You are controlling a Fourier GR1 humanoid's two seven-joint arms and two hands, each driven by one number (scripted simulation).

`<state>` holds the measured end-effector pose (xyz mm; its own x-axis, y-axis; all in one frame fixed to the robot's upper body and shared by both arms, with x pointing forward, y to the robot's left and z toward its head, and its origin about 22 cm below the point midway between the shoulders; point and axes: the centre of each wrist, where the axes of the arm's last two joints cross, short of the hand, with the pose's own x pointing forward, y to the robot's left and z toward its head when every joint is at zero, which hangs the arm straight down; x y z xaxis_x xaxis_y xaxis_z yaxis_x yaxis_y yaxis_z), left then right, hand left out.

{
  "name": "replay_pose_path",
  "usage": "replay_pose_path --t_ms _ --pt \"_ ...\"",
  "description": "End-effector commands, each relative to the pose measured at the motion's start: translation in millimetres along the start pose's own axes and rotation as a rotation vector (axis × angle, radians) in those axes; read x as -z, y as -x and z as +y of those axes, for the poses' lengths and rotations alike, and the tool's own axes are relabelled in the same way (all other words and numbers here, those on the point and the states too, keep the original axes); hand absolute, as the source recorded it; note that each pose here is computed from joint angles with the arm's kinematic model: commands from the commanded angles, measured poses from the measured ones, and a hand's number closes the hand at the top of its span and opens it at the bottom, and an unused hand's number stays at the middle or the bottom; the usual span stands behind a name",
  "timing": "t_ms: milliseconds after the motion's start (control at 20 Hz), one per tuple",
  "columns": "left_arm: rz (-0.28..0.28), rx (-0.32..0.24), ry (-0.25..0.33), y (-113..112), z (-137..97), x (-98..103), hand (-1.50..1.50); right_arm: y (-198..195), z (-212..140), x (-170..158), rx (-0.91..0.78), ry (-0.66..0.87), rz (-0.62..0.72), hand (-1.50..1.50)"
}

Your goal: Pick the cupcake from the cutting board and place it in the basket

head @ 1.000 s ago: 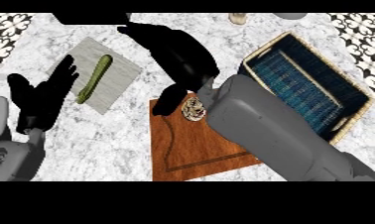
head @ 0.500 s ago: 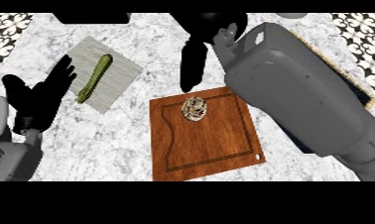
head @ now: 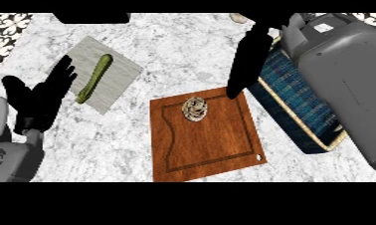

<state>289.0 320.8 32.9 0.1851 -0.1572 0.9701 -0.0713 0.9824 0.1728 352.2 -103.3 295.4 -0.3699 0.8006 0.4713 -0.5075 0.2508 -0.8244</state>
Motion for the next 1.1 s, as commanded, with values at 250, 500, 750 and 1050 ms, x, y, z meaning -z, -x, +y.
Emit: replay_pose_path --t_ms 250,500,750,1050 --pt "0.004 0.007 0.002 -16 -5 5 0.00 49 52 -40 0.115 0.087 -0.100 -1.50" --pt "-0.001 -0.005 -0.001 -5 -6 1 0.00 71 116 -28 0.132 0.124 -0.093 -1.50" --pt "-0.008 0.017 -0.004 -9 -11 13 0.00 85 143 9 0.128 0.158 -0.112 -1.50" --pt "-0.007 -0.010 0.017 -6 2 7 0.00 81 185 40 0.267 0.208 -0.158 -1.50"
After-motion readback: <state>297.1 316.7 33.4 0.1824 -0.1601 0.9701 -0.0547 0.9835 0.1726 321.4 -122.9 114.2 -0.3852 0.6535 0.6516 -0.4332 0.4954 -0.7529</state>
